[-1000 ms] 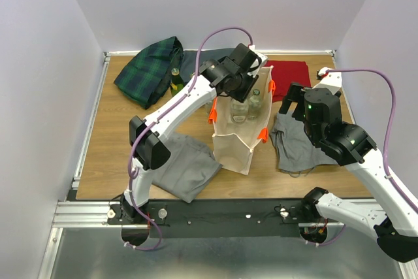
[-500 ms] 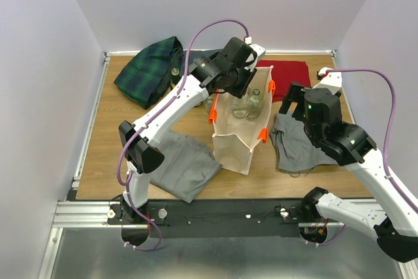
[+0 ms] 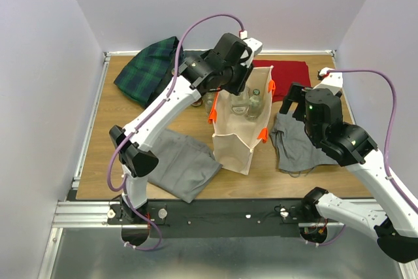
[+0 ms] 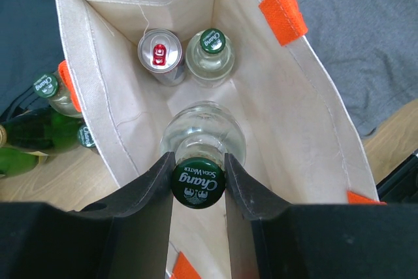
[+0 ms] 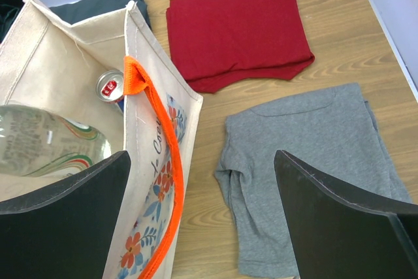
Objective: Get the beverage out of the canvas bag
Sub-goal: Take out the drink from the canvas bag, then place the drink at the center of the board.
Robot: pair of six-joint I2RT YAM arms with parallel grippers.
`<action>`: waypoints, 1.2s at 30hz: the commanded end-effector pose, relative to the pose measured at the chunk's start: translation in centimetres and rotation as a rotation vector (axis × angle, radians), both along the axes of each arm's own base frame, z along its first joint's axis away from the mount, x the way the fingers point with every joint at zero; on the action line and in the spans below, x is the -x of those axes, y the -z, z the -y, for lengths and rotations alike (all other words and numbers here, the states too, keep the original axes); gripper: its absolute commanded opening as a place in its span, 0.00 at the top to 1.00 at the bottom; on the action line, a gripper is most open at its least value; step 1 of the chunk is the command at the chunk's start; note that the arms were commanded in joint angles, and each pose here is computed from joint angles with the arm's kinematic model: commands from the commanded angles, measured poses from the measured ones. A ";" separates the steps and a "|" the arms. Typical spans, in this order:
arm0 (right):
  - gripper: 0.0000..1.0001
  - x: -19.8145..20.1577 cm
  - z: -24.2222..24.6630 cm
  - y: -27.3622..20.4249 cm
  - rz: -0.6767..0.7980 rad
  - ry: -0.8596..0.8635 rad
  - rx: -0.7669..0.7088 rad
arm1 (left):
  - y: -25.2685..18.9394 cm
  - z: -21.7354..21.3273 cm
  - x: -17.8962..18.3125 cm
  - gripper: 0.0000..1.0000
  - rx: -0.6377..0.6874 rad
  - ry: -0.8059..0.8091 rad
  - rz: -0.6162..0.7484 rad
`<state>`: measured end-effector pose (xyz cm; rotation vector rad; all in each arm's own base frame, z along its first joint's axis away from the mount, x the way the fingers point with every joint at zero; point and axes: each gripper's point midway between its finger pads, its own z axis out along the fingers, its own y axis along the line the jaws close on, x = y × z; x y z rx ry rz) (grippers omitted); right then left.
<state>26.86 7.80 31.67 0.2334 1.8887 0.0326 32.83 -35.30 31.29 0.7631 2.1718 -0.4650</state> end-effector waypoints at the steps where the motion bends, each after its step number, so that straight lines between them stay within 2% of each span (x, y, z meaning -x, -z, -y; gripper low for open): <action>1: 0.00 0.2 0.2 -0.2 0.011 0.012 -0.015 | -9.2 -0.7 0.0 1.00 0.187 -0.022 0.201; 20: 0.00 0.1 0.0 0.0 0.006 0.006 -0.013 | -14.6 -3.1 0.8 1.00 0.283 -0.075 0.320; 36: 0.00 -0.4 -0.8 -0.1 0.006 -0.016 -0.021 | -17.3 -6.3 1.6 1.00 0.307 -0.153 0.410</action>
